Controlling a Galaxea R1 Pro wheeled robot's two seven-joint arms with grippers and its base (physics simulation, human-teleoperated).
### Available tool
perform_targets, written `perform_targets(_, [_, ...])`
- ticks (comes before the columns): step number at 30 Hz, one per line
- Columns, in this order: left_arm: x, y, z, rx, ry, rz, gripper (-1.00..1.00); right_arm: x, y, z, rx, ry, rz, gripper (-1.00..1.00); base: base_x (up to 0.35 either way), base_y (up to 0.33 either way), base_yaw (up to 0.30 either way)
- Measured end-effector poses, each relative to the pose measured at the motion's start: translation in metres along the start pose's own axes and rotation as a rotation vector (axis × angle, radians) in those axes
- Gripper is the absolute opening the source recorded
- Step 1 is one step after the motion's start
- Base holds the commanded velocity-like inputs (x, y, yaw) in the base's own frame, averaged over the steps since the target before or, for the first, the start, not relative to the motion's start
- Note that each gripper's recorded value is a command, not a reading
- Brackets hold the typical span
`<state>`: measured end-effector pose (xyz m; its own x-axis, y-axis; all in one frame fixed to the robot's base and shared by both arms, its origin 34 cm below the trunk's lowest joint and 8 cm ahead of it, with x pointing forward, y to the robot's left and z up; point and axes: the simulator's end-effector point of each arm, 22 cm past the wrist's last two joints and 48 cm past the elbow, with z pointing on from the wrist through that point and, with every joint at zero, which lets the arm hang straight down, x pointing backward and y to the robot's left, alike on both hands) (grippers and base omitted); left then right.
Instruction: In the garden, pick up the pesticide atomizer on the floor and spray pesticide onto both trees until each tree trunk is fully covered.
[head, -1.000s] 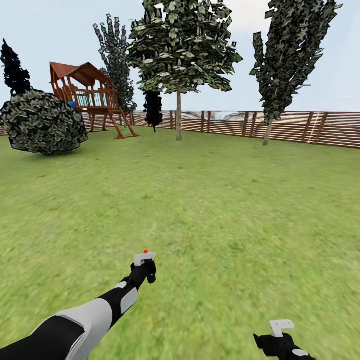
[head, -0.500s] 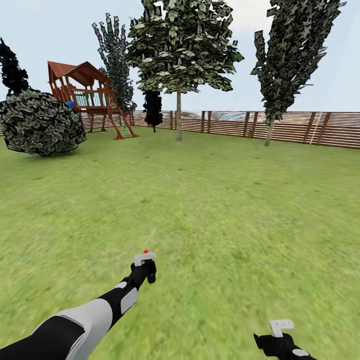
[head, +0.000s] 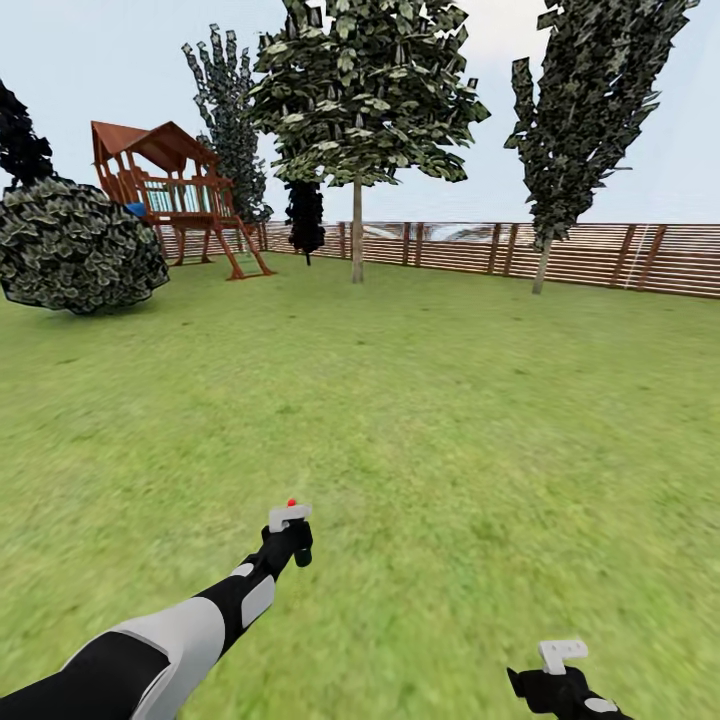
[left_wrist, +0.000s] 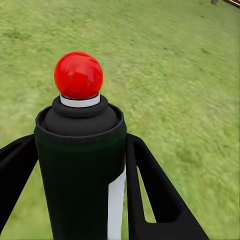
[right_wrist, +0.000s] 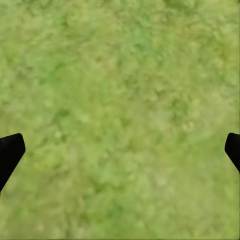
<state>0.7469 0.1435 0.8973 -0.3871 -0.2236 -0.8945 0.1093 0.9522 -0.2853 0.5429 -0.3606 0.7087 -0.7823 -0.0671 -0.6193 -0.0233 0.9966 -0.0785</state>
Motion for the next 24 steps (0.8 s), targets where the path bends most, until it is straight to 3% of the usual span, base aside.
perform_targets(24, [0.0, -0.0002, 0.0, 0.001, 0.0, 0.0, -1.0, 0.0, 0.0, 0.0, 0.0, 0.0, 0.0, 1.0, 0.35, 0.0, 0.0])
